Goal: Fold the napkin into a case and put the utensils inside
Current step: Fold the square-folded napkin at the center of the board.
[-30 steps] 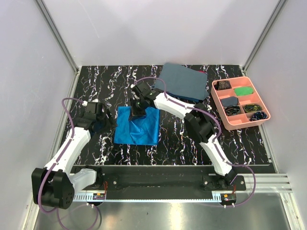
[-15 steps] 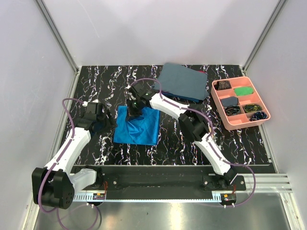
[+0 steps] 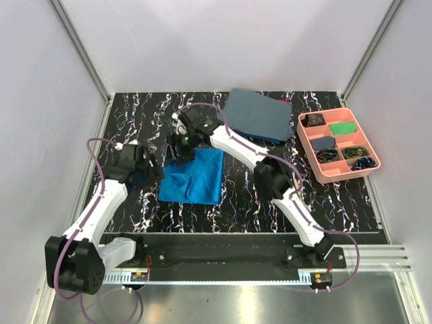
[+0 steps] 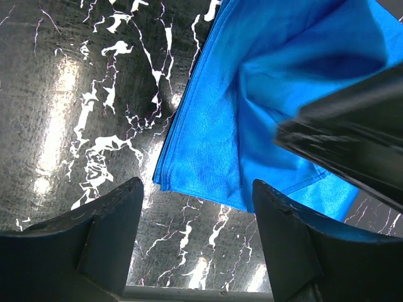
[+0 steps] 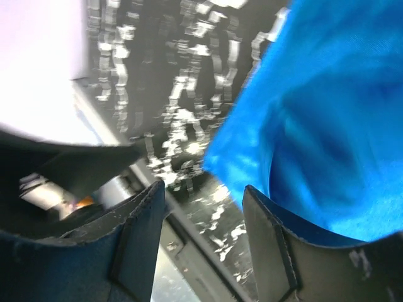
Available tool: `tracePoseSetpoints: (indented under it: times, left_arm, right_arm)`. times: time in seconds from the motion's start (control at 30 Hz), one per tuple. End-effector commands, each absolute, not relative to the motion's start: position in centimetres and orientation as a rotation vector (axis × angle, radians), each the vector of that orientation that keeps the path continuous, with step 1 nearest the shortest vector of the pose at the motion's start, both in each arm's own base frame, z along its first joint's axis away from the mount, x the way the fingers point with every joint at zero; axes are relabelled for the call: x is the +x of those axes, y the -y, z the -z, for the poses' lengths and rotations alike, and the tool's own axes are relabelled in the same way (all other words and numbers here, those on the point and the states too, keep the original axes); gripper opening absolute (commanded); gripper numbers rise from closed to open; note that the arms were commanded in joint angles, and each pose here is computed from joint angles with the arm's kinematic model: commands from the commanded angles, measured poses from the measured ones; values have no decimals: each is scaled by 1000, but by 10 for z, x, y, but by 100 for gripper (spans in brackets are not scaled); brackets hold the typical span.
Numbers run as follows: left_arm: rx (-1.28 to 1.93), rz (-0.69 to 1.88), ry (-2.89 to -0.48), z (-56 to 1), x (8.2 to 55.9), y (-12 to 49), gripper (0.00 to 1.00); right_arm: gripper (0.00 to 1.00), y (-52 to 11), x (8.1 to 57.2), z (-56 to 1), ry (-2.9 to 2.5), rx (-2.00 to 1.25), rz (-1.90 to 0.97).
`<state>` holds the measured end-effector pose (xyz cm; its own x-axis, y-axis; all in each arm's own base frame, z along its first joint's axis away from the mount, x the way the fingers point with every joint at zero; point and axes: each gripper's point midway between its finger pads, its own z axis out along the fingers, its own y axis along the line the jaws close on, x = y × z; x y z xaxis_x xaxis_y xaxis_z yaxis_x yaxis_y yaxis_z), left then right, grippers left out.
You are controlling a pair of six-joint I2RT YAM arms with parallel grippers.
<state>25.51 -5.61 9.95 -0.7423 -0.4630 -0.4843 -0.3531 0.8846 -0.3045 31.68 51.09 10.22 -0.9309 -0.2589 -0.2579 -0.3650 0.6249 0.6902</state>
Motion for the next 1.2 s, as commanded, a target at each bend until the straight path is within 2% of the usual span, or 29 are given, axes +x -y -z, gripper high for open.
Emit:
tracePoseSetpoints:
  times: [0.0,0.2,0.37,0.47,0.63,0.73,0.87,1.17]
  left_arm:
    - [-575,237,-2422,-117,266,49,73]
    - [-511,318,-2451,-120,271,61,72]
    - [-436,452,-2502,-115,283,83,72]
    - [-442,453,-2547,-106,288,85,72]
    - [-530,416,-2573,-82,282,80,67]
    - [-590,356,-2576,-70,272,72,65]
    - [-662,289,-2566,-55,259,61,63]
    - [-740,201,-2559,-26,237,47,53]
  right_arm:
    - [61,-506,321,-206,-2500,-573,-1416]
    - [59,-461,348,-185,-2561,-461,-1180]
    - [56,-436,336,-147,-2613,-485,-1088]
    - [55,-426,327,-126,-2641,-469,-1119]
    - [47,-424,305,-101,-2680,-446,-1288]
    - [48,-425,291,-95,-2673,-414,-1382]
    - [48,-422,284,-83,-2700,-394,-1397]
    - [41,-435,280,-74,-2687,-317,-1508]
